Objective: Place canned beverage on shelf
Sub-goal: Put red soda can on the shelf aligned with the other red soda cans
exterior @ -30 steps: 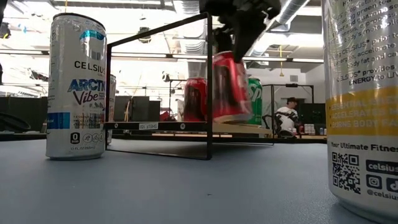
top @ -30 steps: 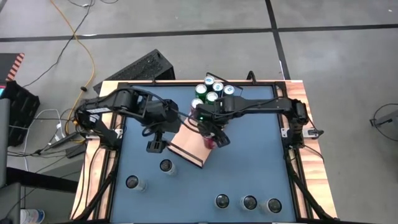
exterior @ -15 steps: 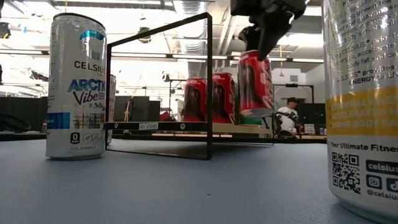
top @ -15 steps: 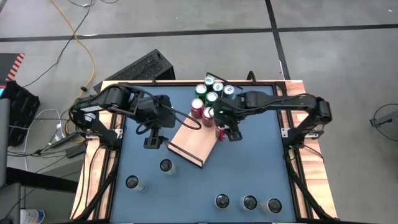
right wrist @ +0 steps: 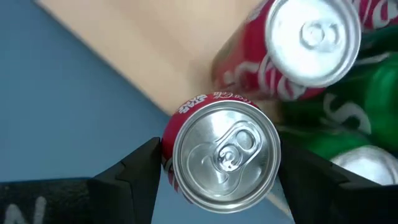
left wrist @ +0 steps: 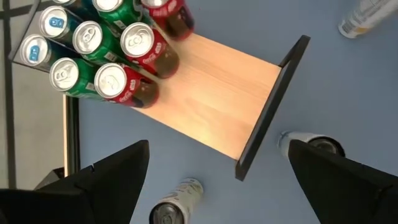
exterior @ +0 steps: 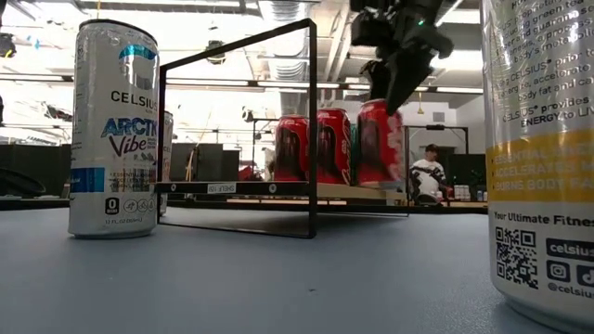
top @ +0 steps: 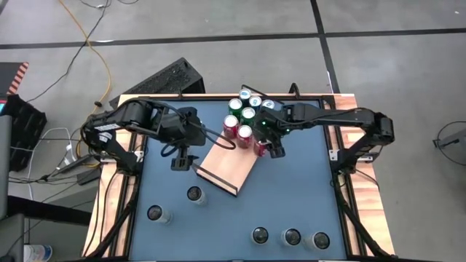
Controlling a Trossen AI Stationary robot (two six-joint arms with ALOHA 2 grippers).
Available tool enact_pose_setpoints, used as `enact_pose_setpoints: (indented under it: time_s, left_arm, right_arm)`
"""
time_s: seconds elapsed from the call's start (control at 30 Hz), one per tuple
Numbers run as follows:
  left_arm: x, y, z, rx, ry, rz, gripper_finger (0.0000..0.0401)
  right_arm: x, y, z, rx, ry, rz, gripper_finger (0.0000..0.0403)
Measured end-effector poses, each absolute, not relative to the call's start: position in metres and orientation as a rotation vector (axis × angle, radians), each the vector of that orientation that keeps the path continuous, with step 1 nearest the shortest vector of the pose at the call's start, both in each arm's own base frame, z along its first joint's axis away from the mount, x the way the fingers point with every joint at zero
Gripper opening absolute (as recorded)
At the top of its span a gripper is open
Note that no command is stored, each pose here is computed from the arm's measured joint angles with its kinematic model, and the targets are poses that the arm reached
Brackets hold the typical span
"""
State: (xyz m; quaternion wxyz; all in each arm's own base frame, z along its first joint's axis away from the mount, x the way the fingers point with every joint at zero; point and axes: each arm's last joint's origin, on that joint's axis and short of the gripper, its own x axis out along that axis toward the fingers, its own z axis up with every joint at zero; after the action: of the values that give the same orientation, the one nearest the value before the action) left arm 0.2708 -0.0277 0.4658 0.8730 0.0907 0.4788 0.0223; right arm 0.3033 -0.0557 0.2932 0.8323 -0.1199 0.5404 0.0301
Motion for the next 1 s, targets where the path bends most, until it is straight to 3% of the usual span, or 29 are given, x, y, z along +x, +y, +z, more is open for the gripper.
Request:
enact_pose_setpoints:
  time_s: [1.0]
  left_arm:
    - [0.2710,-0.0258,0.4661,0.225,0.997,0.098,0.0371]
  right_arm:
    - [0.3073,-0.0573,0.2934,-0.517,1.105,0.217,0.0274]
